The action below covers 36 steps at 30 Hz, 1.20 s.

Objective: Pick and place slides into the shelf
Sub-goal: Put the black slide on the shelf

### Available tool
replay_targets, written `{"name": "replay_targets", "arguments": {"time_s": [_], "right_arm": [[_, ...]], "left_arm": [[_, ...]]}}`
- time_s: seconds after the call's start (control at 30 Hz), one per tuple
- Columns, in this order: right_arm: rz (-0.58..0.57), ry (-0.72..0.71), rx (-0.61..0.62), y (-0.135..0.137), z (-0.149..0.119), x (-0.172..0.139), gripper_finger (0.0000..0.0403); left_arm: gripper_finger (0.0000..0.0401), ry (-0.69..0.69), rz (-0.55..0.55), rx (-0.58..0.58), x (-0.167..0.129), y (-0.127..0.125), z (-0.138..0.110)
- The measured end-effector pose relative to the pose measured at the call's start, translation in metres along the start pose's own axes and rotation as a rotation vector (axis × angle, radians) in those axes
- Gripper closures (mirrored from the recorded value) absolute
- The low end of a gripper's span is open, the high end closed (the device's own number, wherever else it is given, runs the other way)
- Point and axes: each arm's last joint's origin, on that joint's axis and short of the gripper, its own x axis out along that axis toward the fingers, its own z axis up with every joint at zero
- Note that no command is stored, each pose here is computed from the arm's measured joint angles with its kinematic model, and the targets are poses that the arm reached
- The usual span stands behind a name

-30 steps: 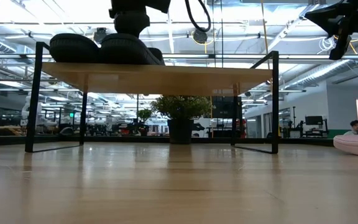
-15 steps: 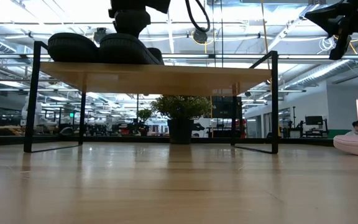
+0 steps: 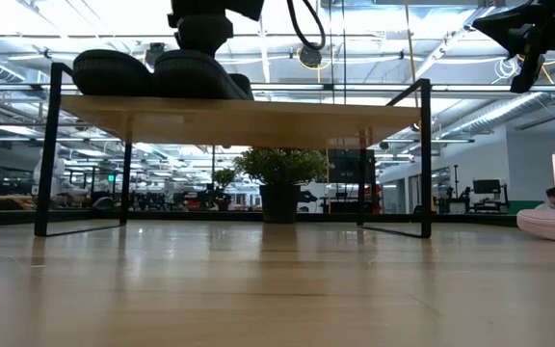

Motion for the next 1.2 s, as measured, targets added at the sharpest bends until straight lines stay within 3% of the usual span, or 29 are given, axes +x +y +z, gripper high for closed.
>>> {"name": "replay_targets", "arguments": {"time_s": [0.23, 0.53, 1.2], "right_arm": [[0.0, 0.0, 0.0, 0.0, 0.0, 0.0, 0.0403], [0.0, 0.0, 0.0, 0.0, 0.0, 0.0, 0.0403], [0.0, 0.0, 0.0, 0.0, 0.0, 0.0, 0.0403]], "left_arm": [[0.0315, -0.017, 0.029, 0.004, -0.0003, 0.0004, 0.0003], [0.0315, -0.02, 0.03, 0.099, -0.0016, -0.0014, -0.0008], [0.0315, -0.028, 0.045, 0.078, -0.0013, -0.001, -0.0003]]}}
